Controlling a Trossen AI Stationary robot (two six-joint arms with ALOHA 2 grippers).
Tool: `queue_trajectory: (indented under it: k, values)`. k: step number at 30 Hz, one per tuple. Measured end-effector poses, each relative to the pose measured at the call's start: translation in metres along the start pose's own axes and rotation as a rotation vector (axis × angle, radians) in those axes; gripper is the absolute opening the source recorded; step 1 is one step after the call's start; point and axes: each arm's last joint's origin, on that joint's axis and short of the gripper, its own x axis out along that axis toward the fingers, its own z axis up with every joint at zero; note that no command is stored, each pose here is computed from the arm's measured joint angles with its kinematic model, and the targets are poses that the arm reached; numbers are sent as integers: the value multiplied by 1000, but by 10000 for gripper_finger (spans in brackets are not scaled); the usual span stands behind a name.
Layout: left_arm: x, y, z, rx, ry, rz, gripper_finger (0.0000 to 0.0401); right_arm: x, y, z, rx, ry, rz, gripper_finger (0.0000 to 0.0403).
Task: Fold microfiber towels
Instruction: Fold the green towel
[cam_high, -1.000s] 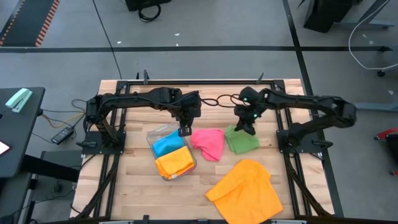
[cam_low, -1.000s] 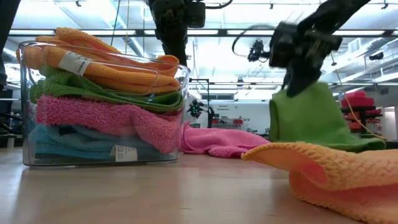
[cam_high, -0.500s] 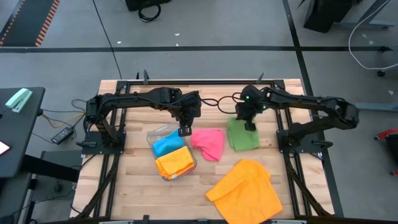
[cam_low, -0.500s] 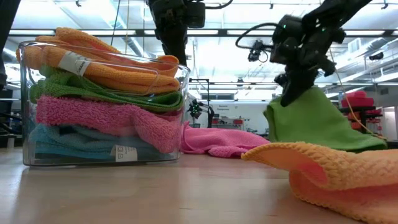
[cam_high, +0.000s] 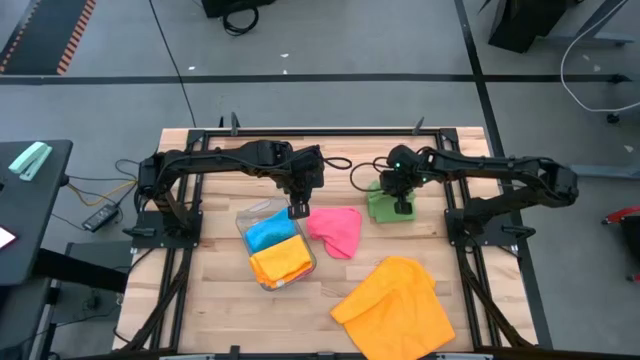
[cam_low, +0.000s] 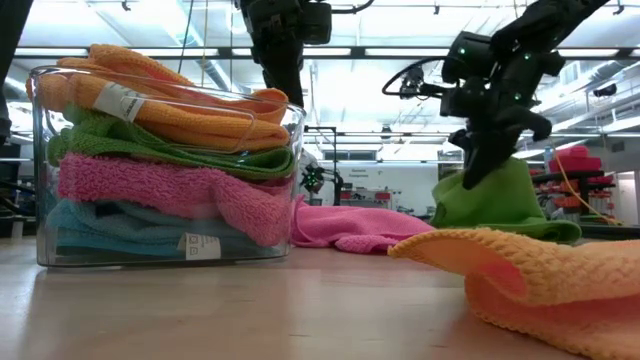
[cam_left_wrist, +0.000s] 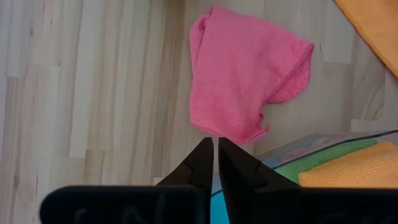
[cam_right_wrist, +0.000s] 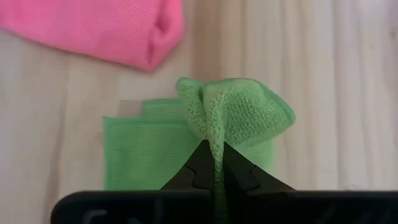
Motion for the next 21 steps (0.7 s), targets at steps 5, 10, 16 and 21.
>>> queue_trajectory:
  k: [5, 10, 16, 21]
  values:
    - [0, 0, 0, -2, 0, 0, 26, 1, 13, 3, -40, 5, 55, 14]
    - [0, 0, 0, -3, 0, 0, 21, 2, 24, 6, -21, 8, 83, 14]
    - [0, 0, 0, -4, 1, 0, 28, 14, 33, -6, -5, 54, 136, 20]
    - [0, 0, 0, -19, 4, -1, 26, 25, 39, -22, 86, 111, 213, 79]
